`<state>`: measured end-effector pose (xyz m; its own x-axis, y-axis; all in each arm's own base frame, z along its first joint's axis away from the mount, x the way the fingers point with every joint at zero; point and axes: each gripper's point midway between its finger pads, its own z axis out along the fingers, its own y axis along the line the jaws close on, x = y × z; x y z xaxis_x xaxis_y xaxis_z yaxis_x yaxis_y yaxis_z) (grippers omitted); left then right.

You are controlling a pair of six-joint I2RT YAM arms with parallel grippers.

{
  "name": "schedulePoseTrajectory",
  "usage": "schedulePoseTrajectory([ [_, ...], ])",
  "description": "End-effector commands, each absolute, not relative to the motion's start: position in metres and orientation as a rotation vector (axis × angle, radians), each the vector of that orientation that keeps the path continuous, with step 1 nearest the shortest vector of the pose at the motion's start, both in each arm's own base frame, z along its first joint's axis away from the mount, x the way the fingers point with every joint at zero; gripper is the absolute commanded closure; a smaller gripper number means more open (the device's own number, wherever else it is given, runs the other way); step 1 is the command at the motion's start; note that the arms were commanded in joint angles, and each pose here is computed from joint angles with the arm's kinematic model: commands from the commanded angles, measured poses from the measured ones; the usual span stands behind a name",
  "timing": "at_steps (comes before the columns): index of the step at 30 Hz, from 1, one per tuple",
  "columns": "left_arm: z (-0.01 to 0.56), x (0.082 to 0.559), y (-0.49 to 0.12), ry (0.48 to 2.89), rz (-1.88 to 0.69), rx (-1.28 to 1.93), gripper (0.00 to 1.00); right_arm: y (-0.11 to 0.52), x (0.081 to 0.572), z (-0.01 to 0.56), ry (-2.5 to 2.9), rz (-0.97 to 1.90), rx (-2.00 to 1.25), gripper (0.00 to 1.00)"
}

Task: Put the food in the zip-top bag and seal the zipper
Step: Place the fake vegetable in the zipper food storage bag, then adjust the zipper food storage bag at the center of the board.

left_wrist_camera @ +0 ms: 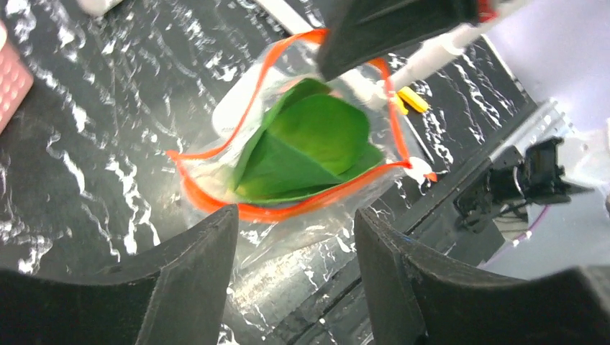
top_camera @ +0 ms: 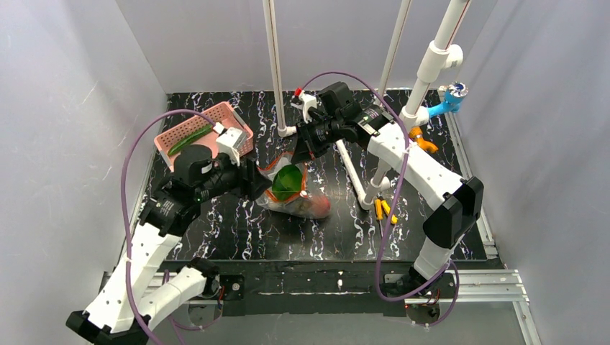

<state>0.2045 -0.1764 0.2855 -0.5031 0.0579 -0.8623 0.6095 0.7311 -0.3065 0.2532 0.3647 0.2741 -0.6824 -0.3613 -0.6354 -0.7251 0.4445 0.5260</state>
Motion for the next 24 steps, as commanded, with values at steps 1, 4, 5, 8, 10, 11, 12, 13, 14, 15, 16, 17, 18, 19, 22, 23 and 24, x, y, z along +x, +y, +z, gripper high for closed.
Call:
schedulePoseTrajectory([
  [1,0.262,0.216,-0.145,2.21,-0.593,0.127,0.43,0.37,0.263,0.303,2.152,1.164,-0.927,0.99],
  [4,0.251,0.21,-0.15,2.302,-0.678,-0.138,0.48,0.37,0.266,0.303,2.154,1.139,-0.912,0.99],
  [5,0.247,0.209,-0.15,2.325,-0.693,-0.223,0.48,0.37,0.266,0.303,2.154,1.134,-0.91,0.99],
  [8,0.239,0.213,-0.146,2.359,-0.662,-0.374,0.47,0.372,0.268,0.303,2.15,1.126,-0.907,0.99],
  [10,0.233,0.22,-0.134,2.364,-0.562,-0.491,0.46,0.374,0.267,0.302,2.155,1.125,-0.914,0.99],
  [11,0.231,0.221,-0.13,2.374,-0.531,-0.536,0.46,0.375,0.267,0.301,2.157,1.12,-0.919,0.99],
  [12,0.228,0.223,-0.128,2.381,-0.504,-0.579,0.45,0.376,0.266,0.3,2.156,1.115,-0.924,0.99],
  [13,0.225,0.225,-0.126,2.384,-0.483,-0.625,0.46,0.376,0.266,0.299,2.158,1.109,-0.927,0.99],
  [14,0.223,0.228,-0.126,2.386,-0.472,-0.669,0.45,0.376,0.266,0.298,2.159,1.104,-0.928,0.99],
  [15,0.219,0.23,-0.126,2.392,-0.458,-0.706,0.44,0.376,0.266,0.297,2.16,1.1,-0.929,0.99],
  [16,0.217,0.233,-0.126,2.399,-0.441,-0.737,0.43,0.376,0.266,0.296,2.158,1.098,-0.93,0.99],
  [17,0.214,0.236,-0.127,2.41,-0.429,-0.747,0.41,0.376,0.265,0.297,2.157,1.097,-0.931,0.99],
  [18,0.21,0.239,-0.131,2.425,-0.428,-0.747,0.39,0.376,0.265,0.296,2.157,1.094,-0.931,0.99],
  [19,0.208,0.242,-0.133,2.436,-0.429,-0.748,0.38,0.376,0.265,0.296,2.154,1.093,-0.932,0.99],
  [22,0.201,0.25,-0.138,2.457,-0.416,-0.764,0.37,0.376,0.265,0.296,2.15,1.09,-0.937,0.99],
  [23,0.198,0.251,-0.137,2.456,-0.399,-0.785,0.37,0.376,0.265,0.296,2.15,1.087,-0.937,0.99],
  [24,0.195,0.251,-0.134,2.456,-0.373,-0.814,0.37,0.376,0.265,0.296,2.151,1.081,-0.936,0.99],
])
